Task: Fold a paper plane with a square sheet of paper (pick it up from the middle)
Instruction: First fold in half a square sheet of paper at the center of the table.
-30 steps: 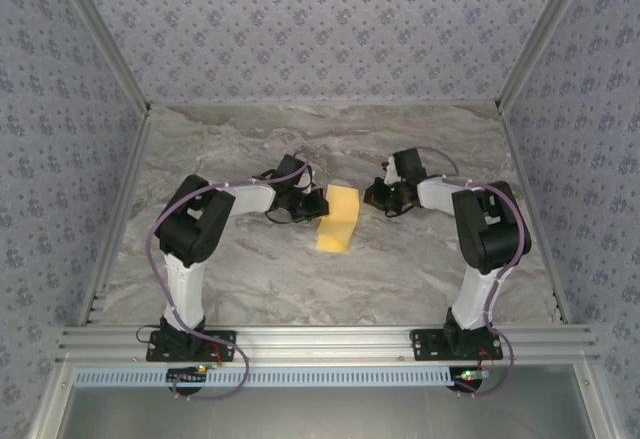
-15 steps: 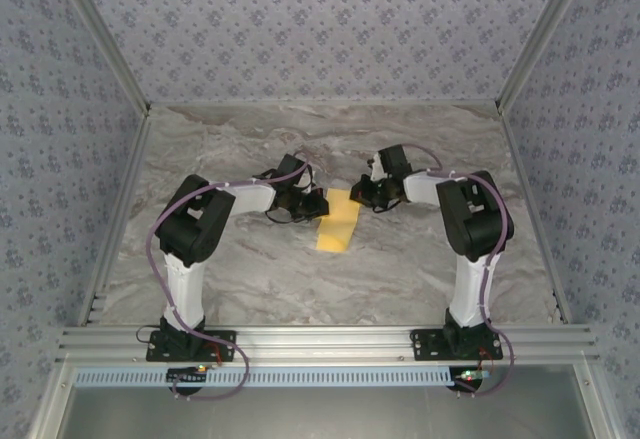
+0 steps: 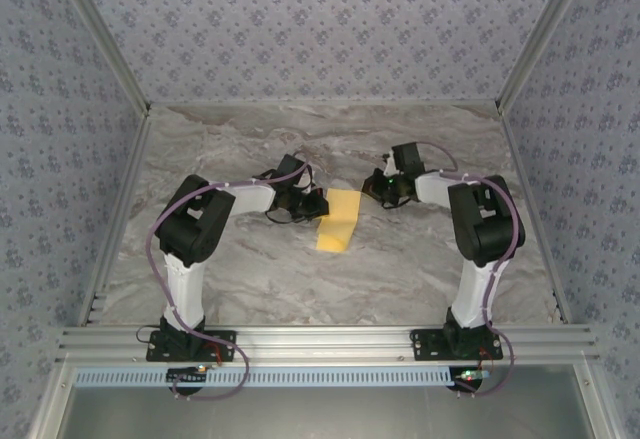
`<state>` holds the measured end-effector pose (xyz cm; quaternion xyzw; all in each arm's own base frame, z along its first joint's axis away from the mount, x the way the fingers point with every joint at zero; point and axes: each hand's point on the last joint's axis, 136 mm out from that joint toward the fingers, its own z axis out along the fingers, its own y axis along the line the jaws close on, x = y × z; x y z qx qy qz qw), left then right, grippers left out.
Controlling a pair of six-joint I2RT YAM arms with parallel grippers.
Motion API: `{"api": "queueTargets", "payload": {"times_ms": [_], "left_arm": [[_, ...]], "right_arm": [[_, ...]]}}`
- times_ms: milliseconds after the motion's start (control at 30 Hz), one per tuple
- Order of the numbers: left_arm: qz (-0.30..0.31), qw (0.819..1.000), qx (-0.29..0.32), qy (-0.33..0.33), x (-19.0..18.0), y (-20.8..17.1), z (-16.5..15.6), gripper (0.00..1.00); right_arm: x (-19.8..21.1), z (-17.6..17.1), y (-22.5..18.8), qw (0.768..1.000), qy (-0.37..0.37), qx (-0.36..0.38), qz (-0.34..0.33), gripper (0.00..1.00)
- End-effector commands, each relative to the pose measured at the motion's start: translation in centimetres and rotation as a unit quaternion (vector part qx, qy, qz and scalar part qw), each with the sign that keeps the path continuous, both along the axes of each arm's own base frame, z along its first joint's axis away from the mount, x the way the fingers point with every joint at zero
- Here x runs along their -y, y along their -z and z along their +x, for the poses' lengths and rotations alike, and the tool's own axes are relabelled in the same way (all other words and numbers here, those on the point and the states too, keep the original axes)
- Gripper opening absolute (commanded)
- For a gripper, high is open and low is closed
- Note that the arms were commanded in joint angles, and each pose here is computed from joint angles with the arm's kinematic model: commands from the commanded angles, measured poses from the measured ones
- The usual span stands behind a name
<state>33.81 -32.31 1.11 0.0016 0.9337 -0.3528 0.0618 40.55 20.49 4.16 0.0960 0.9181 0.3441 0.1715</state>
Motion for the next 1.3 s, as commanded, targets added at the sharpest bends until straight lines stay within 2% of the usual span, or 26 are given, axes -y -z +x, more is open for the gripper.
{"api": "queueTargets", "payload": {"times_ms": [0,200,367,633,967,1067,1267], "left_arm": [[0.204,0.968,-0.14,-0.033,-8.6,10.5,-6.9,0.0],[0.202,0.969,-0.137,-0.033,-8.5,10.5,-6.7,0.0],[0.201,0.969,-0.136,-0.035,-8.4,10.5,-6.6,0.0],[0.205,0.968,-0.136,-0.039,-8.6,10.6,-6.6,0.0],[0.209,0.968,-0.135,-0.042,-8.8,10.7,-6.5,0.0],[0.207,0.968,-0.134,-0.042,-8.7,10.7,-6.4,0.0],[0.203,0.969,-0.135,-0.042,-8.5,10.7,-6.4,0.0]], "right_arm": [[-2.8,-3.5,-0.7,0.999,-0.045,-0.014,0.011,0.0],[-5.5,-8.4,0.8,0.994,-0.093,-0.061,0.018,0.0],[-6.1,-10.3,2.1,0.99,-0.109,-0.087,0.005,0.0],[-4.2,-13.3,3.8,0.986,-0.116,-0.121,-0.016,0.0],[-0.2,-19.9,5.7,0.974,-0.144,-0.169,-0.042,0.0],[-0.1,-19.0,4.5,0.979,-0.139,-0.143,-0.034,0.0],[-2.6,-13.9,-1.1,0.988,-0.143,-0.045,-0.02,0.0]]}}
